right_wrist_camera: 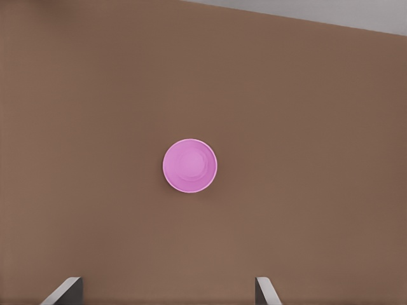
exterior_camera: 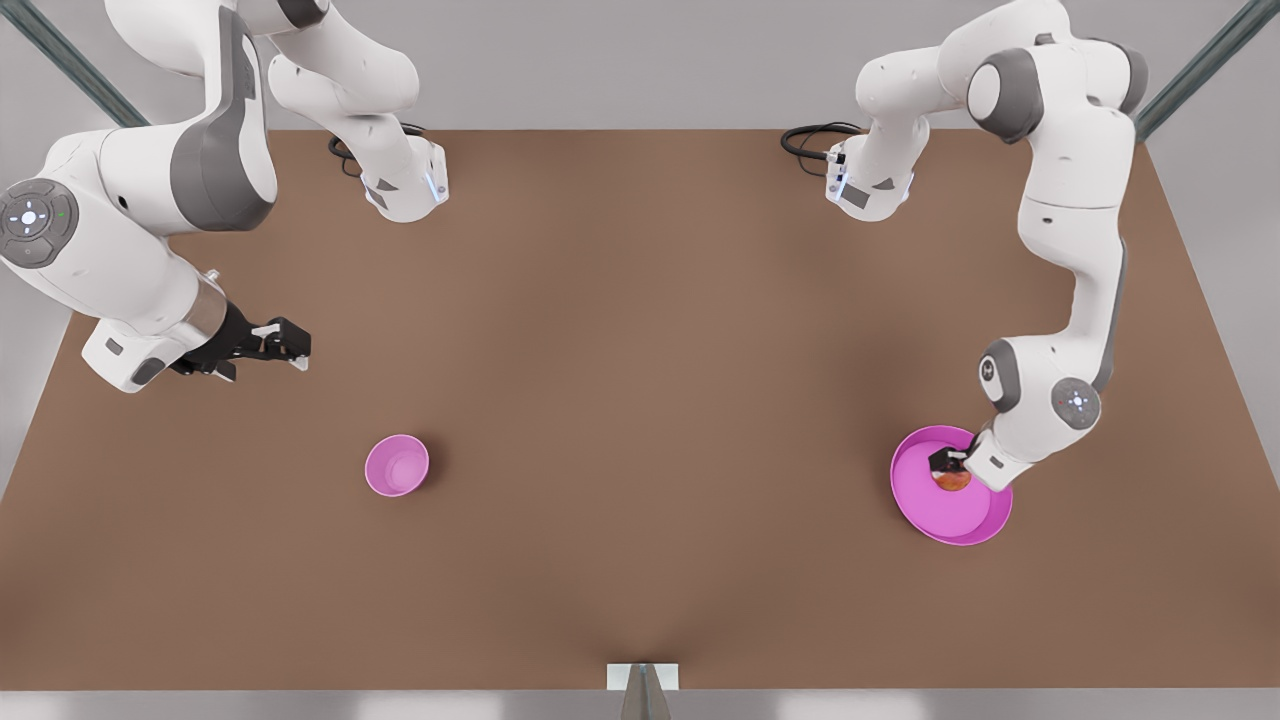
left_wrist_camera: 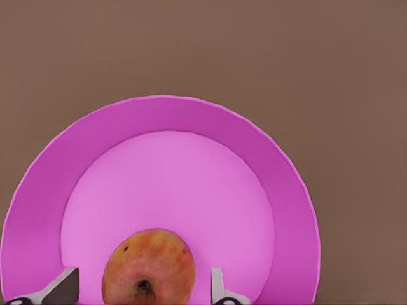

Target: Use the left arm to pick up the apple from the plate, transfer it to the gripper of the right arm, and then use the right arm to place it into the bowl

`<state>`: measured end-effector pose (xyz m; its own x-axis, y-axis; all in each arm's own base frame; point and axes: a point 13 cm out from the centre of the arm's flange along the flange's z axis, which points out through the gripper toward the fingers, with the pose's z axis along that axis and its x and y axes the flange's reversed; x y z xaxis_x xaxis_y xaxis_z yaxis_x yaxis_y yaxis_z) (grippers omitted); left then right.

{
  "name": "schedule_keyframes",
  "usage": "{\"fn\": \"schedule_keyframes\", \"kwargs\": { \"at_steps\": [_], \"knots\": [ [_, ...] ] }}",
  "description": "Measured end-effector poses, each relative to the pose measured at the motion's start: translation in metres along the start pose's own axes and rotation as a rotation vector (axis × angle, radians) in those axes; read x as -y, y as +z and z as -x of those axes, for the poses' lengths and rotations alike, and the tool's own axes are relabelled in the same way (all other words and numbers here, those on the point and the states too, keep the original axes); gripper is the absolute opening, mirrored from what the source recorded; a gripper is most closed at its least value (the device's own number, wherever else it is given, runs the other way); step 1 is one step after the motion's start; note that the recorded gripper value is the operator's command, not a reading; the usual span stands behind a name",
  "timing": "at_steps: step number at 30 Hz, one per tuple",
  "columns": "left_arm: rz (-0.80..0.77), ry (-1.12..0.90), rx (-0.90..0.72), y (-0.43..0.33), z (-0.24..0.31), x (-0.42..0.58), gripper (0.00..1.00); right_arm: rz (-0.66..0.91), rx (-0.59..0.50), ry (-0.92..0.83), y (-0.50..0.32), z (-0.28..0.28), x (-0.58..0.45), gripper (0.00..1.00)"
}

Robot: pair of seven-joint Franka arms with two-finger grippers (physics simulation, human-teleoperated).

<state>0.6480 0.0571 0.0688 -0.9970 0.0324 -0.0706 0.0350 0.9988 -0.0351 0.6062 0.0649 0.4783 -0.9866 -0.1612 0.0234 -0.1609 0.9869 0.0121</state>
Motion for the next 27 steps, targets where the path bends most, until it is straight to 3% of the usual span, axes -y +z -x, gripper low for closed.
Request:
{"fn": "schedule_keyframes", "kwargs": {
  "at_steps": [8, 16, 27],
  "knots": [
    [-0.008, 0.037, -0.021, 0.025, -0.011, 0.002, 0.99, 0.001, 0.000, 0.001, 0.000, 0.000, 0.000, 1.00],
    [-0.008, 0.060, -0.023, 0.030, -0.013, 0.001, 0.75, 0.001, 0.000, 0.002, 0.000, 0.000, 0.000, 1.00],
    [-0.008, 0.081, -0.017, 0.029, -0.010, 0.002, 0.81, 0.001, 0.000, 0.002, 0.000, 0.000, 0.000, 1.00]
  ]
}}
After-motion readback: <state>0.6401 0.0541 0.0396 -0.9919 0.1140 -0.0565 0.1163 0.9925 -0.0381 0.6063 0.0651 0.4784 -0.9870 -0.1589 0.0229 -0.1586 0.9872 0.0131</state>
